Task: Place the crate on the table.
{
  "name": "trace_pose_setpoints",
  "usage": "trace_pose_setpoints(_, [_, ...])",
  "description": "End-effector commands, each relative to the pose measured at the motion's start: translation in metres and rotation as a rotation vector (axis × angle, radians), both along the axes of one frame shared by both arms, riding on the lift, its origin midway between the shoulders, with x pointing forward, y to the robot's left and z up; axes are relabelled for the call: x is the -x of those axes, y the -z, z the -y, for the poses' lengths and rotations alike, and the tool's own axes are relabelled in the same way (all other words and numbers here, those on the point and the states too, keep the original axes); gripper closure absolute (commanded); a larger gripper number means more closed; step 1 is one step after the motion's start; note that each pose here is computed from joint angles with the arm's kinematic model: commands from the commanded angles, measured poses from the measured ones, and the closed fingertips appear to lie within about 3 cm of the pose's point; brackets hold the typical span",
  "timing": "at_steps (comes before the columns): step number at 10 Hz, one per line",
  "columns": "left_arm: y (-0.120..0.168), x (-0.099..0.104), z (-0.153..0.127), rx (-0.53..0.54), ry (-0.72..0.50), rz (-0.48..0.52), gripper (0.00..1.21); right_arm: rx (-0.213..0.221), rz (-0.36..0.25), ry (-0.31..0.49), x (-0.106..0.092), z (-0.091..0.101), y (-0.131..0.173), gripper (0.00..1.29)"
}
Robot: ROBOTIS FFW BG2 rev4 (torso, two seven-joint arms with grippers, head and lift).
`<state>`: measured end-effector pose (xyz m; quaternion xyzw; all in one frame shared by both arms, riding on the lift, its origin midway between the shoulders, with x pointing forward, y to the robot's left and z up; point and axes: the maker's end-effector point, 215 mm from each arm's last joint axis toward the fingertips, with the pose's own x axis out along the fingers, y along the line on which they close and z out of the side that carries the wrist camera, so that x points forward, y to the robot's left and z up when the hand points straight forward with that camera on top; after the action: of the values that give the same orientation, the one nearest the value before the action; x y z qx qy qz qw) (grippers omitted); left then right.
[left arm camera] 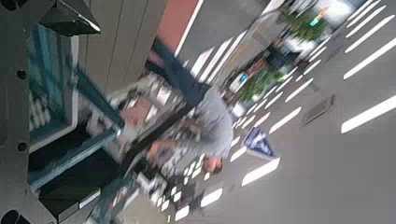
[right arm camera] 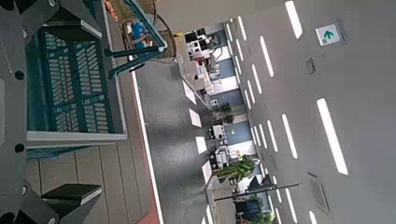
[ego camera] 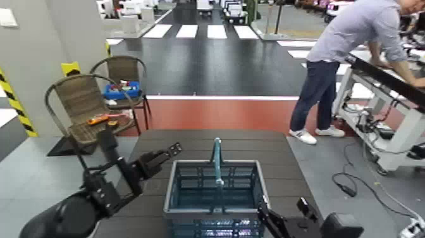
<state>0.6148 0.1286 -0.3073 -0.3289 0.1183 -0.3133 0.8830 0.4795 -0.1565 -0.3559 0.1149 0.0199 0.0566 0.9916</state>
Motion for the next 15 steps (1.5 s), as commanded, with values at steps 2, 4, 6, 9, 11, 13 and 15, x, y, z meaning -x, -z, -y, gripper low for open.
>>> trace_pose_setpoints(2, [0.001, 0.040, -0.053, -0.192, -0.256, 0.152, 0.09, -0.002, 0.001, 0.006, 0.001, 0.003, 0.000, 0.15])
trace_pose_setpoints(4, [0.014, 0.068, -0.069, -0.268, -0.335, 0.209, 0.10, -0.003, 0.002, 0.013, 0.002, 0.005, 0.001, 0.15])
trace_pose_setpoints(6, [0.025, 0.091, -0.078, -0.347, -0.399, 0.251, 0.10, -0.004, 0.006, 0.016, 0.003, 0.006, 0.000, 0.15])
trace_pose_setpoints(9, [0.047, 0.121, -0.080, -0.424, -0.444, 0.262, 0.10, -0.004, 0.010, 0.020, 0.004, 0.008, -0.001, 0.15])
trace_pose_setpoints(11, [0.053, 0.138, -0.073, -0.484, -0.453, 0.287, 0.10, -0.004, 0.011, 0.021, 0.005, 0.009, -0.002, 0.15])
trace_pose_setpoints(13, [0.059, 0.152, -0.076, -0.509, -0.478, 0.283, 0.10, -0.004, 0.011, 0.021, 0.005, 0.009, -0.002, 0.15])
trace_pose_setpoints(15, [0.058, 0.155, -0.077, -0.533, -0.485, 0.290, 0.10, -0.004, 0.011, 0.021, 0.005, 0.009, -0.002, 0.15])
